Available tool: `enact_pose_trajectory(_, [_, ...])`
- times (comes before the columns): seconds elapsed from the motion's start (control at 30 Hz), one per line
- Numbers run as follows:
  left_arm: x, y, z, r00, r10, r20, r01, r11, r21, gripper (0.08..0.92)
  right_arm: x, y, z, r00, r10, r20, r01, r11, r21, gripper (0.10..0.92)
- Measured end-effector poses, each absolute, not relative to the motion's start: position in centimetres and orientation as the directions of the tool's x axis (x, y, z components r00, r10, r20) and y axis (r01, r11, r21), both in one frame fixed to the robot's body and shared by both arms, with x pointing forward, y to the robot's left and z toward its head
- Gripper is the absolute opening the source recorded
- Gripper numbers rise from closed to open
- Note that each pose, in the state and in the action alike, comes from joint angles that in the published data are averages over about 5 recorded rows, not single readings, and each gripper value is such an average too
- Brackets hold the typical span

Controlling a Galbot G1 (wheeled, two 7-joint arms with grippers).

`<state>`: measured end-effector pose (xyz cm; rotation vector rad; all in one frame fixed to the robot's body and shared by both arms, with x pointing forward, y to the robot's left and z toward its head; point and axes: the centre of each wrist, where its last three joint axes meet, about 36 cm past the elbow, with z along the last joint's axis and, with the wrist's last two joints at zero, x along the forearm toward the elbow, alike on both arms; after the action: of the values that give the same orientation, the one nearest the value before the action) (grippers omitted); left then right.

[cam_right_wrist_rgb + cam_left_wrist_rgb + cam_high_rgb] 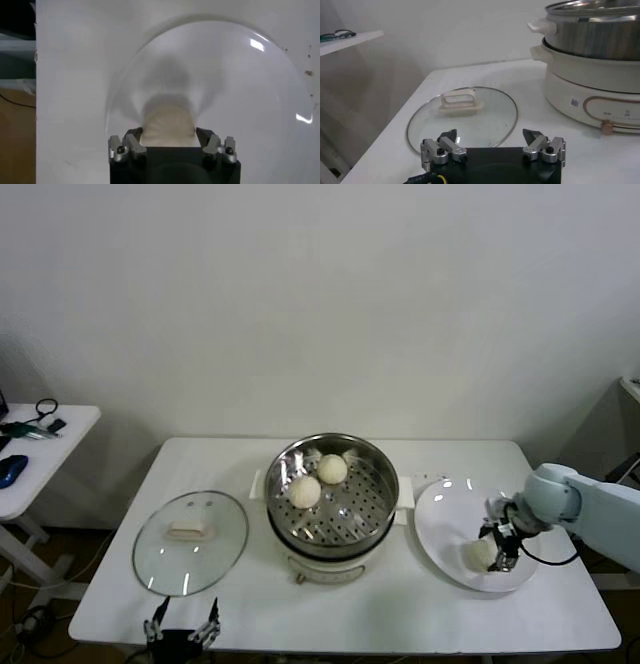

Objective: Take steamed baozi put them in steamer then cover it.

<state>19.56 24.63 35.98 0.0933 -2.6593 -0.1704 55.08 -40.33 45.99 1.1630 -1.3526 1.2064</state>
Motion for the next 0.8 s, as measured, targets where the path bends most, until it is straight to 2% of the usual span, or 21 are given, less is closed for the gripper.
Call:
enact_pose_trajectory(0.27, [19.6,24.5,36.0,-0.887,-0.094,0.451,-0.035,0.990,0.138,0.823,55.4,-40.4,46.8,-0.107,-0.070,0.992,-0.993,0.055,-0.103,0.664])
enact_pose_trajectory(0.43, [19.6,24.3,36.0,-0.889,-0.091,0.449,-0.032,0.990,0.139,0.823,56.7,-39.5,49.5,-0.117,-0.093,0.989,-0.993,-0.004,-0.118,0.662])
enact_pose_trajectory(0.6, [19.6,24.1,36.2,-0.891,-0.089,0.446,-0.029,0.990,0.141,0.823,59.4,-37.5,55.3,-0.146,-0.137,0.980,-0.977,-0.137,-0.165,0.662])
enact_pose_trajectory(0.8, [19.6,23.9,36.3,-0.891,-0.088,0.445,-0.029,0.990,0.138,0.823,62.2,-31.8,66.1,-0.214,-0.219,0.952,-0.867,-0.406,-0.289,0.662])
